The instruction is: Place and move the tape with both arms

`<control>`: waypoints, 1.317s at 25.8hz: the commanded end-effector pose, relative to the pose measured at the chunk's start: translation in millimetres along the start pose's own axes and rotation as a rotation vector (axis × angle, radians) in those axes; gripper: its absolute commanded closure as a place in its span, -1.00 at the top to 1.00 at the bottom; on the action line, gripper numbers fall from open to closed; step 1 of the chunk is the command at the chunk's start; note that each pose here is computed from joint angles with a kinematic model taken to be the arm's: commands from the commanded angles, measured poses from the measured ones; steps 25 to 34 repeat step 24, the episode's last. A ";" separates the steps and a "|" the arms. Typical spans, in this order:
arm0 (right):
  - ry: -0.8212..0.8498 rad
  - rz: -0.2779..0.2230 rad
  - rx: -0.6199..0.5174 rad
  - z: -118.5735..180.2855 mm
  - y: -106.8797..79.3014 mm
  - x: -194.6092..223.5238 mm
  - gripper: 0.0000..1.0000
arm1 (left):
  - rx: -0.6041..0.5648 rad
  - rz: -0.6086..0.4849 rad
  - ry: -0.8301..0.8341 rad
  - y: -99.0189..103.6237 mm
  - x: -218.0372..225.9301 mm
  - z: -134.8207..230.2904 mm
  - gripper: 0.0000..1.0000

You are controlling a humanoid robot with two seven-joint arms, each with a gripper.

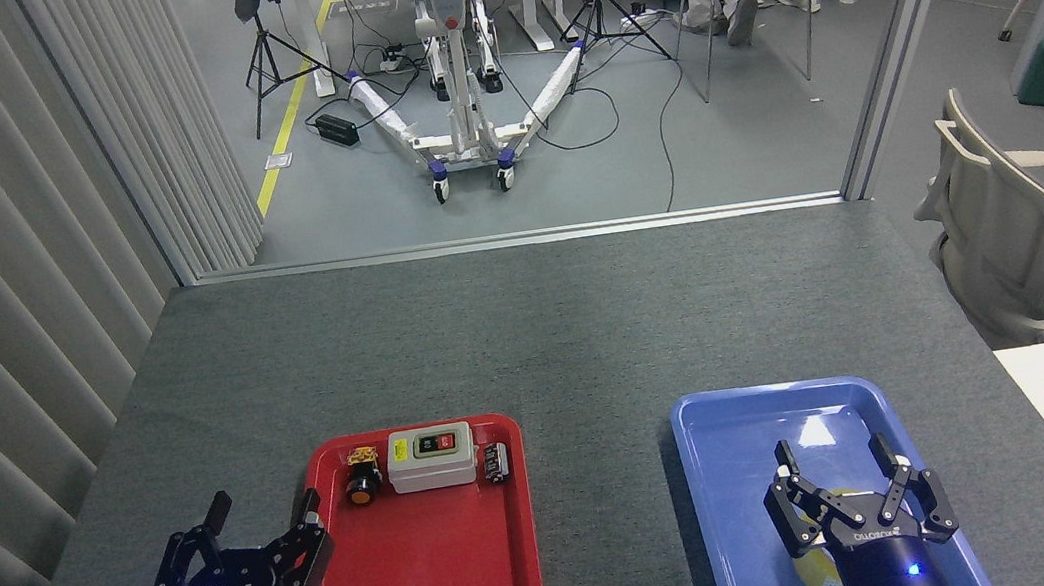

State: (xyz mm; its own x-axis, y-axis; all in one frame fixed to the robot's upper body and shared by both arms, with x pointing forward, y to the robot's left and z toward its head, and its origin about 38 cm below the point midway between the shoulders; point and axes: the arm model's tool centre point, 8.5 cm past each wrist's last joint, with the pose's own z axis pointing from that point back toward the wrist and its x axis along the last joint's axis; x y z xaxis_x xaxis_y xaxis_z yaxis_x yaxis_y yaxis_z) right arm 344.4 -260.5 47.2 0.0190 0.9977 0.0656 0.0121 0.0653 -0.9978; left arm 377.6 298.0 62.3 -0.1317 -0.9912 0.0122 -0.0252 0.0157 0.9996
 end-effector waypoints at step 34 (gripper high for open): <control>-0.007 -0.009 0.017 9.3 5.3 1.3 0.99 | 0.019 -0.089 0.012 -8.1 4.2 -3.6 1.00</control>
